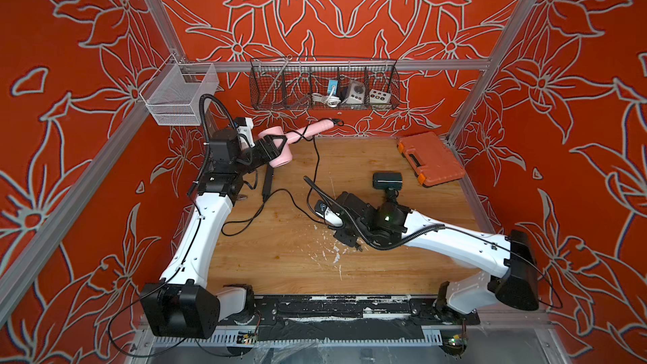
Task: Wrap the cord around the hair dryer
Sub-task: Wrap the power cord around the hair dryer.
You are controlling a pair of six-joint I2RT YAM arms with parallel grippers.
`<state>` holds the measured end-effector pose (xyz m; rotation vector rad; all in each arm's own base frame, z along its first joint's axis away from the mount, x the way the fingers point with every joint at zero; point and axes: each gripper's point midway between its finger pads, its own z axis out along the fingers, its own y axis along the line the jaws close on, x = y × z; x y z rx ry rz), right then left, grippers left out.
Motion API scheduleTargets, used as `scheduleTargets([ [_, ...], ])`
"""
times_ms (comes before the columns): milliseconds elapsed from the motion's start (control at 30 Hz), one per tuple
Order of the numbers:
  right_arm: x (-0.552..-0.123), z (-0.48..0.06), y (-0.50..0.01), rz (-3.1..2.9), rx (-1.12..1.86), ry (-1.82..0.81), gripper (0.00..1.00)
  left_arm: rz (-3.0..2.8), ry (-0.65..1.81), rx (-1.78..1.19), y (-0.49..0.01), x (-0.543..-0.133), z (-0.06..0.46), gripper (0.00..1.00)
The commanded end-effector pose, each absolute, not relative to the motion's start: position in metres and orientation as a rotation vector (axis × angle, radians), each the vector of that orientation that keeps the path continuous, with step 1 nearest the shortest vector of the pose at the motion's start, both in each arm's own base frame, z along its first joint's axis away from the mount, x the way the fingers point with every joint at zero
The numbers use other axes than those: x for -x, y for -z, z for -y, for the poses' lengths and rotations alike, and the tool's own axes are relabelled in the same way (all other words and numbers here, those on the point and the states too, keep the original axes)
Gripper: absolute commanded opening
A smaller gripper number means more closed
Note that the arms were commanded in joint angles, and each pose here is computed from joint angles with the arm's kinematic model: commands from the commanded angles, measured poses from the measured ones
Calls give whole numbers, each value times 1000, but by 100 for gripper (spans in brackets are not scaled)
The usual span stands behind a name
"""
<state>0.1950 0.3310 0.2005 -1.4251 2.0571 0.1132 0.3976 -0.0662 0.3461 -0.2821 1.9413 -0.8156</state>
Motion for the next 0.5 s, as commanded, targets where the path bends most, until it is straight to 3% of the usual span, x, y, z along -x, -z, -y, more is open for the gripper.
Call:
scheduleTargets([
  [0, -199, -289, -226, -2027, 1503, 167, 0, -1931, 626, 230, -348, -400, 49, 0],
  [200, -226, -263, -285, -1880, 1420, 443, 0, -1971, 613, 211, -335, -401, 51, 0],
  [467, -243, -283, -365, -1635, 1333, 433, 0, -2063, 656, 36, -314, -394, 100, 0],
])
